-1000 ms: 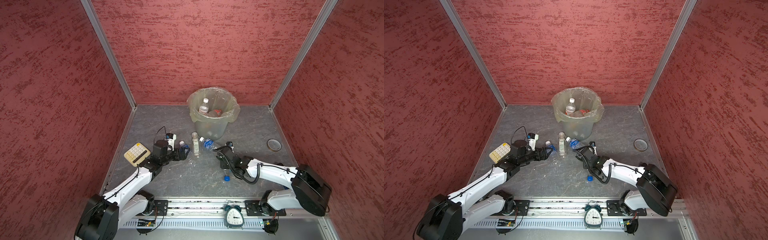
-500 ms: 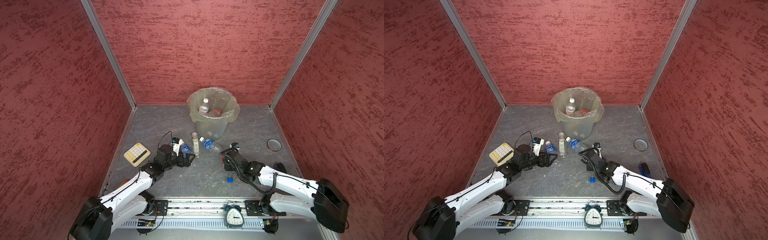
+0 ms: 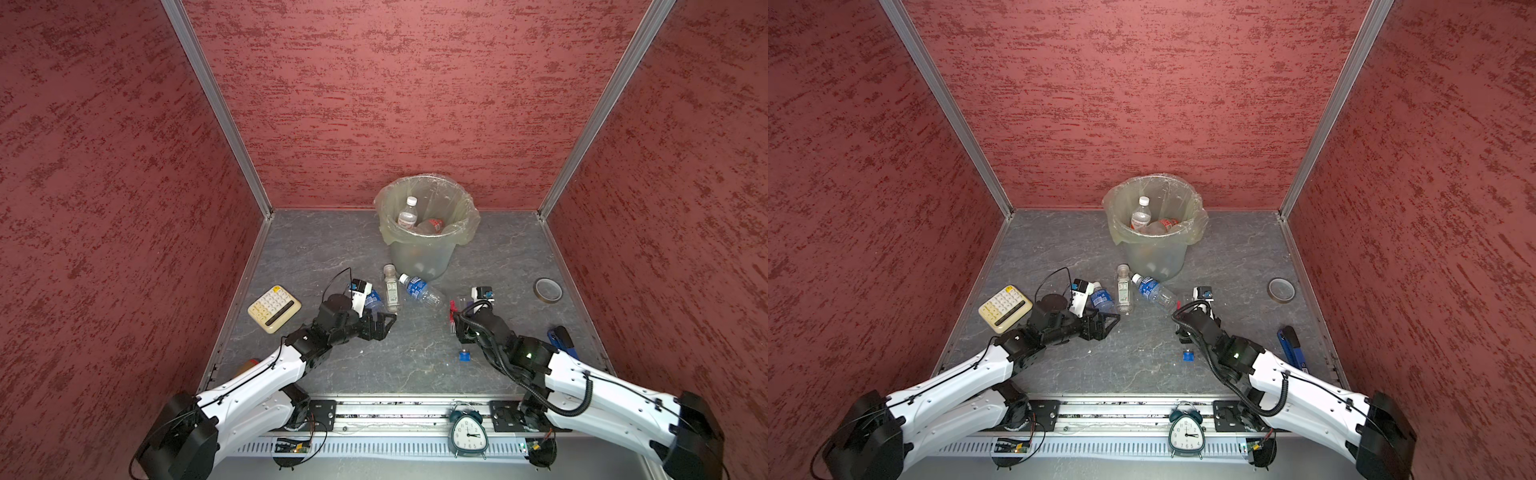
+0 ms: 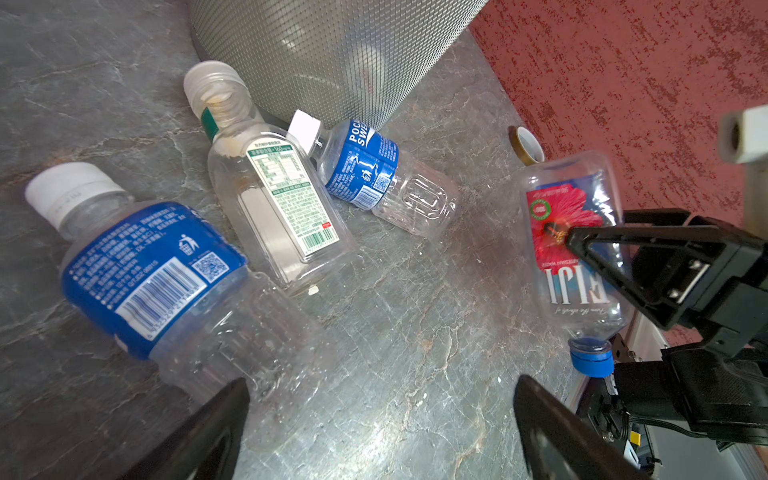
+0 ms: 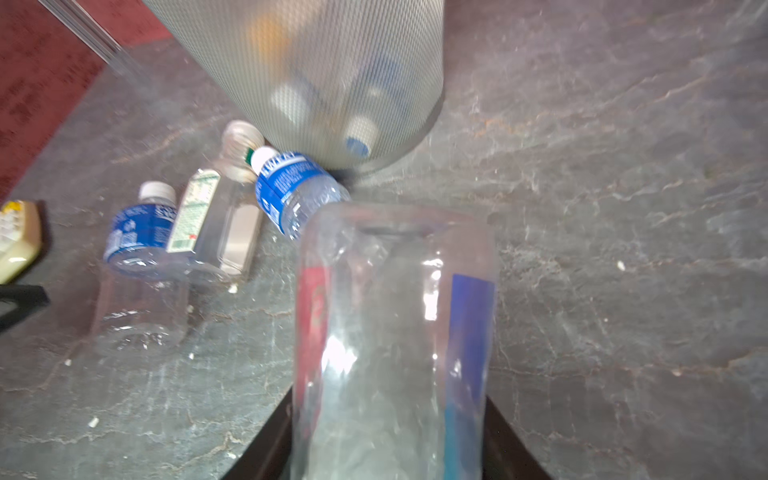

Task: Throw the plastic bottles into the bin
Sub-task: 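Carry the pink-label bottle over the bin and open the right gripper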

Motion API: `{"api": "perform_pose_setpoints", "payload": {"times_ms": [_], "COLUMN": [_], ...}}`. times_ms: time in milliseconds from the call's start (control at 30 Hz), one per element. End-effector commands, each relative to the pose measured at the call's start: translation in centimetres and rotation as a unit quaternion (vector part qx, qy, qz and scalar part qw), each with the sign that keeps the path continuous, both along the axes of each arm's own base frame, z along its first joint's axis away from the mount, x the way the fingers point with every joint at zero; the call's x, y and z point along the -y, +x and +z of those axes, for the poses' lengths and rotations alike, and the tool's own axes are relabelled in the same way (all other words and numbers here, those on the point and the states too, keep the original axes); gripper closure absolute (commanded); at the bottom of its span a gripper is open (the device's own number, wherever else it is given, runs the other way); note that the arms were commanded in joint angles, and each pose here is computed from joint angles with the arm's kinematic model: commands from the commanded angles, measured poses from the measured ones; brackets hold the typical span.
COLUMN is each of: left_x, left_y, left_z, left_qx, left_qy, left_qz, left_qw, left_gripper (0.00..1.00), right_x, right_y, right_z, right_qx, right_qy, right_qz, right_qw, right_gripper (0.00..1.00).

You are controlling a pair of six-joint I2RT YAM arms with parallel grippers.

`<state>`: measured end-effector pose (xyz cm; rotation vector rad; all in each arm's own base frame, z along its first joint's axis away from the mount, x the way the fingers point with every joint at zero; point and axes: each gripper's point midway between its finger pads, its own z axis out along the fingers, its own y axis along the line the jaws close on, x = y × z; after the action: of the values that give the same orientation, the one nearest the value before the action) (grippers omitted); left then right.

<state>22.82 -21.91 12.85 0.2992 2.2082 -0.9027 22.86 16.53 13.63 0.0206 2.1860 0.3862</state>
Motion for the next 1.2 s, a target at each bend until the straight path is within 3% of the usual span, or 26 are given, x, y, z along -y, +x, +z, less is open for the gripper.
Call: {"api": "perform_pose_setpoints", "payload": {"times_ms": [0,433,700,833,967,1000,1100,1167], "left_x": [-0.3,-0.7,-1.2,-1.5,-2.0,-2.0,-2.2,-2.1], "left_y": [-0.3,-0.9,-1.3,-1.6,-1.8,-1.9,-2.0,-2.2], "left_z": [-0.5,-0.4,-0.6,-0.4,0.1,0.2,0.6,1.0], "left_qx": [0.001,0.001,0.000,0.001,0.008,0.009,0.008,0.008], "left_qy": [0.008,0.012,0.016,0.016,0.015,0.013,0.002,-0.003], "left_qz": [0.001,0.002,0.007,0.008,0.014,0.015,0.021,0.021], "left_qw": [1.000,1.000,1.000,1.000,1.000,1.000,1.000,1.000], "left_gripper": [0.01,0.01,0.01,0.01,0.01,0.01,0.01,0.00], "right_x": [0.4,0.7,-0.6,-3.5,-6.0,-6.3,-6.8,-7.3], "right_y": [0.5,0.2,1.1,3.7,10.8,12.9,20.8,24.6], "right_z": [2.4,10.3,21.0,28.7,34.3,34.7,34.5,33.4], "right_qx": [0.044,0.132,0.226,0.293,0.323,0.323,0.305,0.279], "right_qy": [0.013,0.062,0.100,0.066,0.049,0.048,0.014,0.003], "right_qz": [-0.014,-0.012,-0.002,0.005,0.002,-0.002,-0.036,-0.040], "right_qw": [0.999,0.989,0.969,0.954,0.945,0.945,0.952,0.960], "right_gripper": [0.58,0.59,0.57,0.55,0.54,0.50,0.07,0.01]}}
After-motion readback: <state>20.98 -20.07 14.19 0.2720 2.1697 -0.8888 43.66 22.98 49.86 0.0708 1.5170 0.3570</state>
